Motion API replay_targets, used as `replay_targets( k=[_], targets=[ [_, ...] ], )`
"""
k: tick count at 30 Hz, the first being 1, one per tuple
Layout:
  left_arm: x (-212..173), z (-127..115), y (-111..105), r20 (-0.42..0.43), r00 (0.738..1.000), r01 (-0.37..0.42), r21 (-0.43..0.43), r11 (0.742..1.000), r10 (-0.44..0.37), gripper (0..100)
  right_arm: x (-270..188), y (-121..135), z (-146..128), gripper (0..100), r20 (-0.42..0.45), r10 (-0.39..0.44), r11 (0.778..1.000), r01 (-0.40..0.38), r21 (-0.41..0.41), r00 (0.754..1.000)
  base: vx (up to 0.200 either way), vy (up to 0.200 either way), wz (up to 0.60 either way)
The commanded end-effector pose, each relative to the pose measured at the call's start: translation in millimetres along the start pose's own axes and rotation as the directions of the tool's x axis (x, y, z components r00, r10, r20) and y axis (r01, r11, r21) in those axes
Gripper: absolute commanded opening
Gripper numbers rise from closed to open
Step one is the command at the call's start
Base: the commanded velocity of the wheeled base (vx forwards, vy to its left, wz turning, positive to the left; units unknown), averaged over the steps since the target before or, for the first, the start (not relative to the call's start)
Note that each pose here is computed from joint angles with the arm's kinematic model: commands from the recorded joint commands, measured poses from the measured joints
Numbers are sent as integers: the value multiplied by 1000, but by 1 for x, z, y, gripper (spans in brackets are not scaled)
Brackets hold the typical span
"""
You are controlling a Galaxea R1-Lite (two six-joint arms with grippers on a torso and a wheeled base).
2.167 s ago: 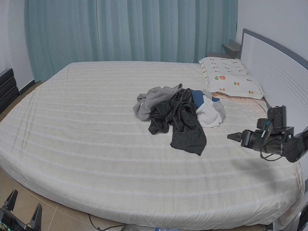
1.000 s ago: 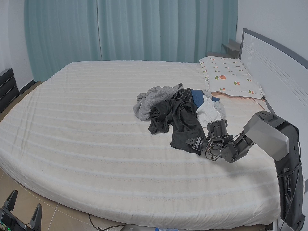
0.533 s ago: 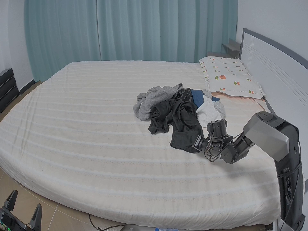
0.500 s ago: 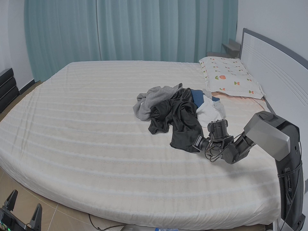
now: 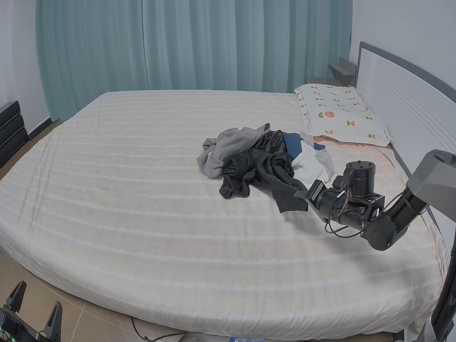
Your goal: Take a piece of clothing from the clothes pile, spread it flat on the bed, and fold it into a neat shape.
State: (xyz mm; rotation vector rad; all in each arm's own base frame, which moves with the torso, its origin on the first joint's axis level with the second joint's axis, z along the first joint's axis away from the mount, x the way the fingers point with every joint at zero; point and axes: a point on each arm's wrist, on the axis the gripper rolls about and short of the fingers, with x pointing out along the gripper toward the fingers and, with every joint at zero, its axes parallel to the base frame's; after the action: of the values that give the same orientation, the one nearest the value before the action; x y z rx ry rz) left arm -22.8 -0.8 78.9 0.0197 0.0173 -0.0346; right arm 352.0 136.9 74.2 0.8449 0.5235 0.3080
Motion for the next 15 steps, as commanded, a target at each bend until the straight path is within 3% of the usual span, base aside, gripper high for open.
replay_targets(
  k=[1,11,12,15],
  targets=[
    [0,-4,0,4,1000,1,0,1000,-1,100,-58,44,13,0,48,159,987,-158,-17,986,0,0,0],
    [0,-4,0,4,1000,1,0,1000,-1,100,-113,79,27,0,83,314,949,-310,-64,946,0,0,0],
    [0,-4,0,4,1000,1,0,1000,-1,100,-124,88,27,0,95,362,931,-356,-77,927,0,0,0],
    [0,-4,0,4,1000,1,0,1000,-1,100,-134,94,23,0,104,420,906,-411,-97,901,0,0,0]
  ],
)
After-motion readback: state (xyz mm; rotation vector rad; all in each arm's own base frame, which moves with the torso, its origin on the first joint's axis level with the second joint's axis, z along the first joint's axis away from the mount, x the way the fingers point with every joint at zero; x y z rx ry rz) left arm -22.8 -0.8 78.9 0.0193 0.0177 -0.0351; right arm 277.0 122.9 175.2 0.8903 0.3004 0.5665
